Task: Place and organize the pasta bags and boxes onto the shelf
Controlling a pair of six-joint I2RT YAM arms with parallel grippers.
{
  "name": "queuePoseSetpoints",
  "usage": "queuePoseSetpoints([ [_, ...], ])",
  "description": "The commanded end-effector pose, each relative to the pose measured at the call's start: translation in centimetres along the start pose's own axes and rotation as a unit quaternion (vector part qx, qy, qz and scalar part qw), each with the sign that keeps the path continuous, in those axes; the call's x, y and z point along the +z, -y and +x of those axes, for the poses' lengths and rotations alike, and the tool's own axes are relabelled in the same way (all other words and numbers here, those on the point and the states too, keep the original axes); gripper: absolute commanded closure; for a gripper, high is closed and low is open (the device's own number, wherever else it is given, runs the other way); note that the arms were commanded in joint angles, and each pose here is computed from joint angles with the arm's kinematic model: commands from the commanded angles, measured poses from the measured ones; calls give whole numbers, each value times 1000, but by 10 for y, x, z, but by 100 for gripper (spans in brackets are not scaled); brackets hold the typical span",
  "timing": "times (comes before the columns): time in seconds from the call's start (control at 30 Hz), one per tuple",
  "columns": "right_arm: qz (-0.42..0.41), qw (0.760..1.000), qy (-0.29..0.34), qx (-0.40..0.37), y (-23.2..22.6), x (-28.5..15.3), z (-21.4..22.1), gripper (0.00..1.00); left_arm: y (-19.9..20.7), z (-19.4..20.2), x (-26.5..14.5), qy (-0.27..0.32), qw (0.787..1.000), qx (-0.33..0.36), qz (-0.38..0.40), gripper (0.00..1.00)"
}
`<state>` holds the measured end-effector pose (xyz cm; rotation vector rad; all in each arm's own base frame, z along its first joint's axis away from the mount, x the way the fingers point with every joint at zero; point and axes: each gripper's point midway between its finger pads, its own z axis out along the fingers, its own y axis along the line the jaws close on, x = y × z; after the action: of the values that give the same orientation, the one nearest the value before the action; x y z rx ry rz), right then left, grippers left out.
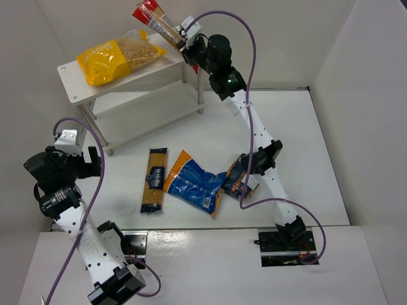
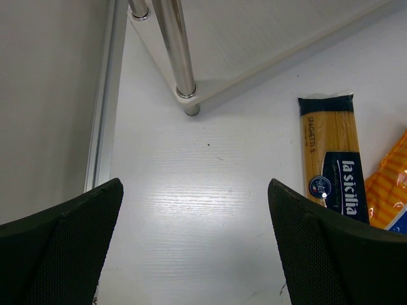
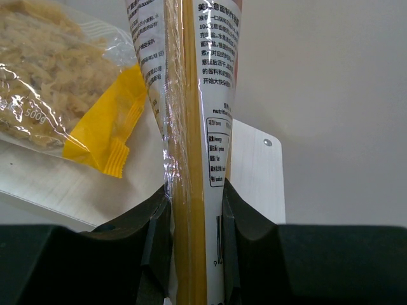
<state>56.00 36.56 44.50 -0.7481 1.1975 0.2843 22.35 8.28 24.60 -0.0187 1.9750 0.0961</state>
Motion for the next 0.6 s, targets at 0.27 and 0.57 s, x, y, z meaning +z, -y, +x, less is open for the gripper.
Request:
queuePoseSetpoints([
  [0.27,74,981,175,-43,31,-12,-106,97,1,-4,1,6,1000,13,10,0],
  [0.57,77,982,169,-41,30,-7,-95,58,1,-4,1,6,1000,13,10,0],
])
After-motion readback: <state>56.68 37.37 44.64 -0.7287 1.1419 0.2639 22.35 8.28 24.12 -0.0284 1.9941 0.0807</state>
